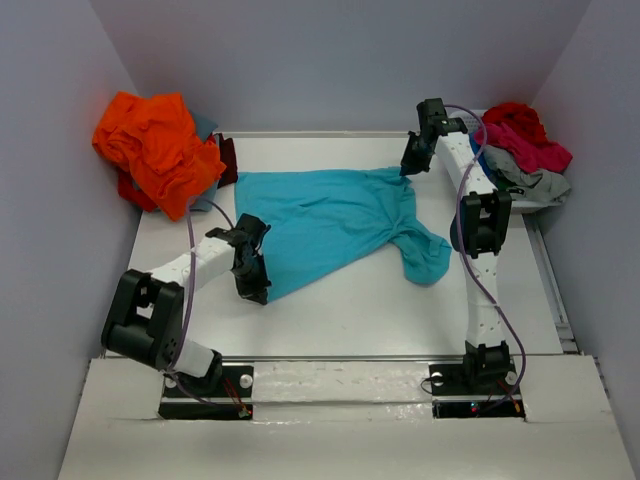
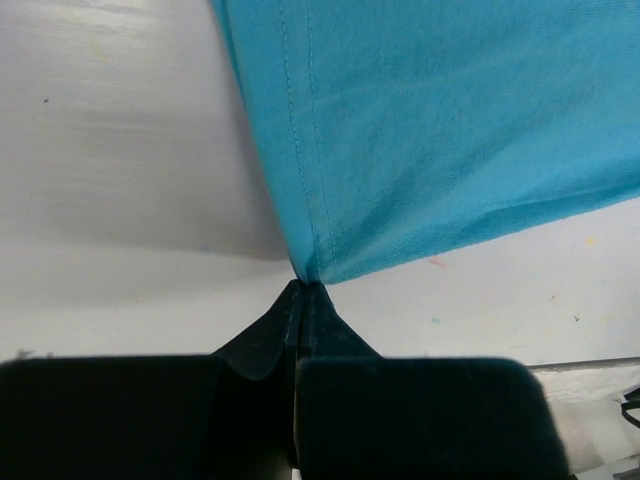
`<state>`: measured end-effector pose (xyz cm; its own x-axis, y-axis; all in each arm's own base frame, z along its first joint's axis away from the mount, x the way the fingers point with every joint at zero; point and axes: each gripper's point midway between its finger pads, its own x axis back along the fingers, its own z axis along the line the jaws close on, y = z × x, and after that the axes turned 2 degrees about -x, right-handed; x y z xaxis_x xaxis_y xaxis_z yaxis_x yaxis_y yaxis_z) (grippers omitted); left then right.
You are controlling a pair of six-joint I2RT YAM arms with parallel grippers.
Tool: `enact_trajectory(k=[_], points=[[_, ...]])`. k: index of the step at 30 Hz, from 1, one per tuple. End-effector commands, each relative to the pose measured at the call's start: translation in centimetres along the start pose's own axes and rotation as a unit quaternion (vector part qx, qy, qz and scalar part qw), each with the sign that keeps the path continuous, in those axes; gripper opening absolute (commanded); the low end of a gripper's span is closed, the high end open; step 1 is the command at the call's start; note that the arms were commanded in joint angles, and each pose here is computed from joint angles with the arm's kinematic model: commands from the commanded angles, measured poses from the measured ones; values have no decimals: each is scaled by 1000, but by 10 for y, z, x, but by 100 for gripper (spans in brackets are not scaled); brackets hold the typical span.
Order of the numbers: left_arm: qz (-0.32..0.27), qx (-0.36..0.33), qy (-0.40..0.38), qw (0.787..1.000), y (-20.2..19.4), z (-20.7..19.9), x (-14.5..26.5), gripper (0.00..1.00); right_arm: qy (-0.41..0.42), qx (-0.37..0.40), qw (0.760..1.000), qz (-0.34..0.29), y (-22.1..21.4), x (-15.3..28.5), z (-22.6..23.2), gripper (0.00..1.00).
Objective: Fold and stack the t-shirts
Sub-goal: Flatten out the crumpled T-shirt at the center of the board.
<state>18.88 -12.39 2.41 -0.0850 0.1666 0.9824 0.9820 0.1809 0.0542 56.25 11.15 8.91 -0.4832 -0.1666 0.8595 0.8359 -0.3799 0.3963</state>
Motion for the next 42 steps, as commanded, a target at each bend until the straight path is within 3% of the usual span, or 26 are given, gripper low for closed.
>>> enact_trajectory(k=[1, 9, 15, 24, 36, 39, 40, 42], points=[[-12, 10, 23, 1000, -7, 11, 18, 6, 30, 11, 998, -58, 32, 37, 18, 7], [11, 28, 38, 999, -40, 35, 20, 6, 27, 1, 998, -58, 37, 32, 9, 7], [0, 31, 47, 998, -38, 36, 39, 6, 28, -4, 998, -59, 41, 31, 6, 7], [-73, 76, 70, 992, -6, 41, 75, 6, 25, -17, 998, -59, 48, 29, -9, 7], [-98, 126, 81, 984, -4, 59, 97, 6, 12, -12, 998, -54, 51, 10, -26, 7], [-96, 131, 82, 983, -6, 62, 97, 6, 10, -7, 999, -50, 48, 4, -28, 11], [-94, 131, 84, 983, -7, 62, 96, 6, 10, -7, 999, -51, 49, 4, -28, 23], [-92, 131, 82, 984, -8, 62, 94, 6, 4, -5, 999, -50, 48, 4, -30, 36]])
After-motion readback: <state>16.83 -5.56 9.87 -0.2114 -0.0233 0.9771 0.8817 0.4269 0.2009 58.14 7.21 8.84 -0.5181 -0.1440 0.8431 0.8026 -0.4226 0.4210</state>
